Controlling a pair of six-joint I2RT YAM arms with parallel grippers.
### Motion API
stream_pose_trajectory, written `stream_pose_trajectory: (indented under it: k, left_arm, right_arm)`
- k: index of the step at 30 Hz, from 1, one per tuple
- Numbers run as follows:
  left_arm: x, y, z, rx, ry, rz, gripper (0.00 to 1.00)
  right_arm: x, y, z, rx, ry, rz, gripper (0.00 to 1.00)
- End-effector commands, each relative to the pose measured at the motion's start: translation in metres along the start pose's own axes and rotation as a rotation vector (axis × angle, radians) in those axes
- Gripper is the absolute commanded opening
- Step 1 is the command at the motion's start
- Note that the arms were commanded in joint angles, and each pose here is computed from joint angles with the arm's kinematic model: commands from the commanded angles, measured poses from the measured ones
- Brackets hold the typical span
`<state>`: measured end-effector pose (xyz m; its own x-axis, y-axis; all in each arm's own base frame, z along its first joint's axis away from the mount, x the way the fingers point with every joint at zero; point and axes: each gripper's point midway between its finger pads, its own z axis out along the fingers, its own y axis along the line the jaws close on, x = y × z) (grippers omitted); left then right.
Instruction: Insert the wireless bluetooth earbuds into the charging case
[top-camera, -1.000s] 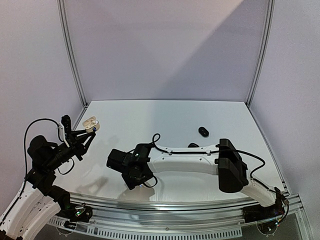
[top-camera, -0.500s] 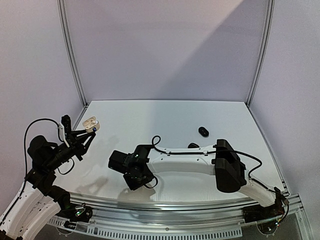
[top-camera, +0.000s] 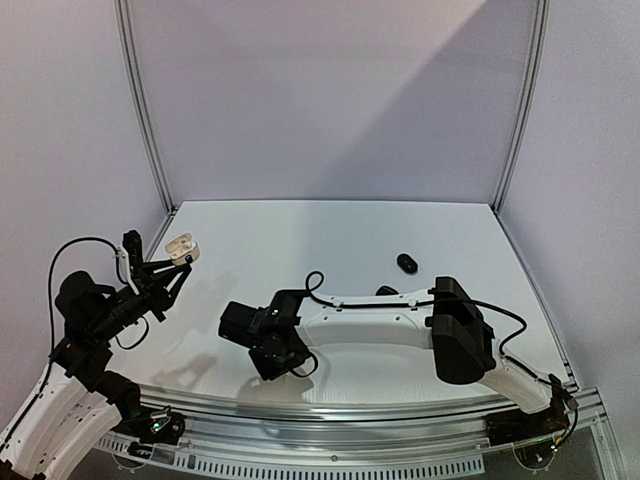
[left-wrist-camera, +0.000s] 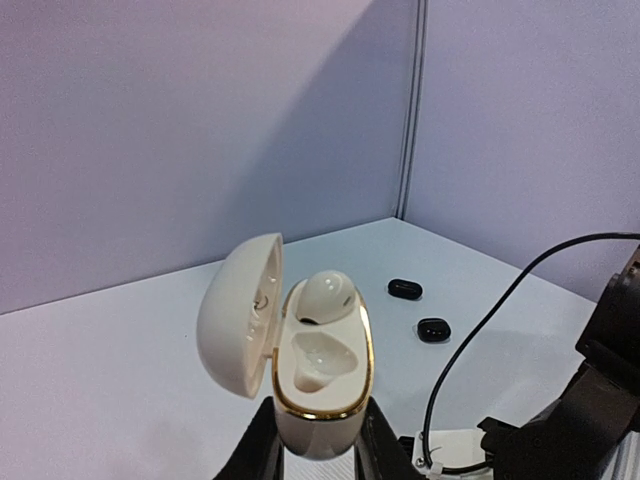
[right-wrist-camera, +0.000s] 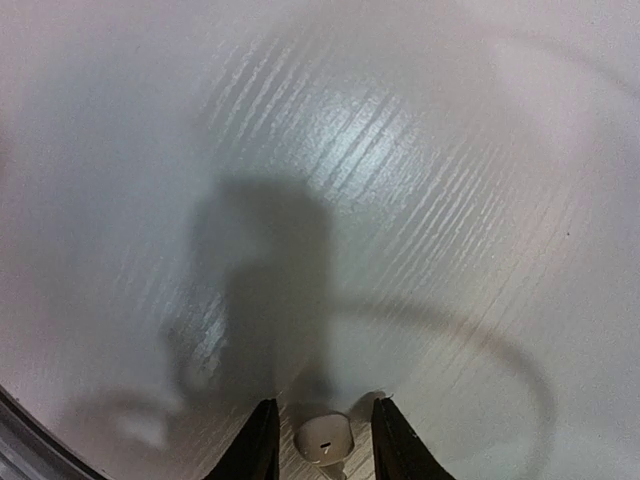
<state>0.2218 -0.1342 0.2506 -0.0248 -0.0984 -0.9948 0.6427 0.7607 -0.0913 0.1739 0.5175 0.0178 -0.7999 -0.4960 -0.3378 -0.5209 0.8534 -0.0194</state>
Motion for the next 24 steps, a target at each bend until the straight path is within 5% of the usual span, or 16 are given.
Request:
stream_pose_trajectory:
  k: [1,12,24]
  left_arm:
    - [0.0,0.0,-0.002,-0.001,-0.013,0.002,0.0]
    - [-0.001,0.001,-0.002,-0.002,-0.015,0.004,0.0]
    - [-0.001,0.002,-0.002,-0.013,-0.017,0.006,0.0]
  right_arm:
    - [0.02,-0.021,0.008,0.075,0.076,-0.019,0.3]
    - [0.021,-0.017,0.008,0.057,0.081,-0.009,0.24]
    - [0.001,-0.015,-0.007,0.013,0.03,0.033,0.02]
